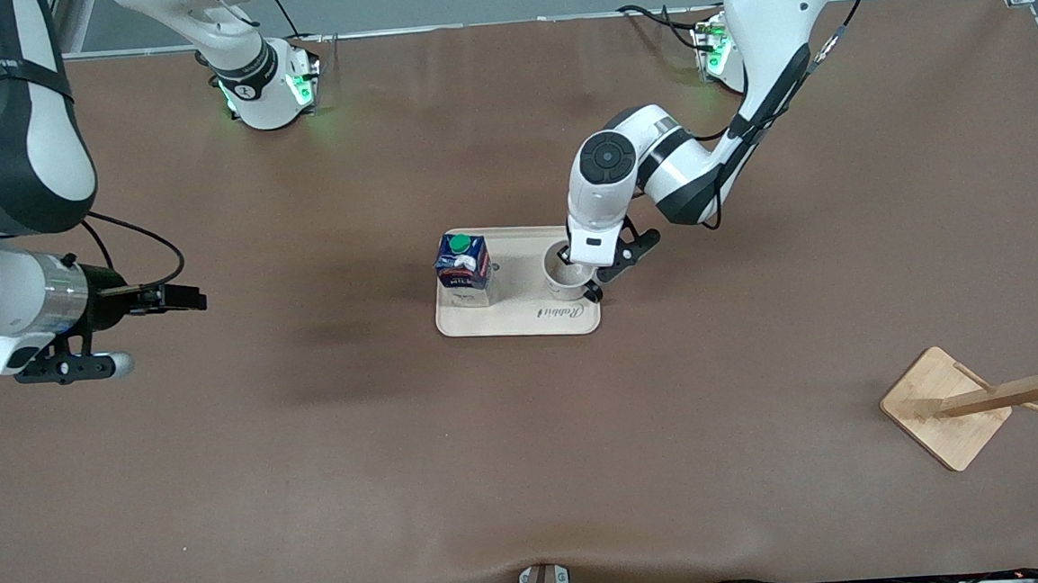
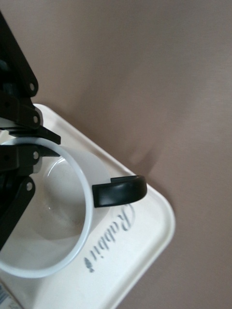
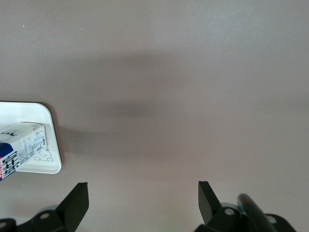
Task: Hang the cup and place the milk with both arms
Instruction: 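Lift the mug with the left gripper while the right gripper grasps the milk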
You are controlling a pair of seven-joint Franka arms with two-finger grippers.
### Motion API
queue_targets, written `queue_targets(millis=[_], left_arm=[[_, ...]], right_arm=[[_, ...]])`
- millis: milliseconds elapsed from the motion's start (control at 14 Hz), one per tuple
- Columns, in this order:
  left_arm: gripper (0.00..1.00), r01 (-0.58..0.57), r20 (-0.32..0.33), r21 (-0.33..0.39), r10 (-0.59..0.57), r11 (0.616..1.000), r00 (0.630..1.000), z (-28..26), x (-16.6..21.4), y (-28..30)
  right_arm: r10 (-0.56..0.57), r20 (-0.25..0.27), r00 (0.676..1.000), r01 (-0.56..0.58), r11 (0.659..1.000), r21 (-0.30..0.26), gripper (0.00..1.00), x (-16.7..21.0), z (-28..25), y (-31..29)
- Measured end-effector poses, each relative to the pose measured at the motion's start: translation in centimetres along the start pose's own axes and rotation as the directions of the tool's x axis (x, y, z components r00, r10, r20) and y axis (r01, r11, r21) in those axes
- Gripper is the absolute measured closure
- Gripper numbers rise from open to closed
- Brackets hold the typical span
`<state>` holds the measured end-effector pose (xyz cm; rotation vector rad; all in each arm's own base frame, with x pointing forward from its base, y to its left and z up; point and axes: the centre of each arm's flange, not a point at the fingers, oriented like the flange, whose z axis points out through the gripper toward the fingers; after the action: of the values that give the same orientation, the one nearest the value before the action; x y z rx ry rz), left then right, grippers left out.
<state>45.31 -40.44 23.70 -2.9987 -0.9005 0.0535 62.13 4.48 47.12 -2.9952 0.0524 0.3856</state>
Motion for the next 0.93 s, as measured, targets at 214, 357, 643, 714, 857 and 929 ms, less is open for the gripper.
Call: queue_targets(millis=[214, 357, 643, 714, 857, 929], left_arm=[[0.93, 0.016, -0.048, -0.062, -0.019, 0.998, 0.999, -3.5, 2.2, 1.0], [0.93, 0.031, -0.092, -0.067, -0.037, 0.997, 0.995, -7.4, 4.4, 1.1], [0.93, -0.012, -0.157, 0.022, 0.015, 1.000, 0.988, -15.2, 9.9, -0.5], [0.93, -0.032, -0.166, 0.036, 0.038, 0.999, 0.985, -16.9, 11.7, -1.3], [0.93, -0.082, -0.172, 0.061, 0.091, 0.995, 0.981, -19.3, 15.6, -3.7], [0.93, -0.109, -0.158, 0.068, 0.118, 0.992, 0.980, -20.1, 17.5, -5.2]], right_arm=[[0.010, -0.009, 1.000, -0.010, 1.000, 0.005, 0.00, -0.1, 1.2, -3.4], [-0.010, -0.017, 1.000, 0.011, 0.999, 0.047, 0.00, -0.4, 1.2, -6.1], [0.021, -0.057, 0.998, -0.018, 0.998, 0.058, 0.00, -1.8, 2.5, -14.7], [0.019, -0.055, 0.998, -0.016, 0.998, 0.052, 0.00, -2.4, 3.3, -17.0], [0.036, -0.057, 0.998, -0.034, 0.998, 0.045, 0.00, -3.3, 5.3, -21.3], [0.043, -0.052, 0.998, -0.041, 0.998, 0.039, 0.00, -3.7, 6.8, -23.4]])
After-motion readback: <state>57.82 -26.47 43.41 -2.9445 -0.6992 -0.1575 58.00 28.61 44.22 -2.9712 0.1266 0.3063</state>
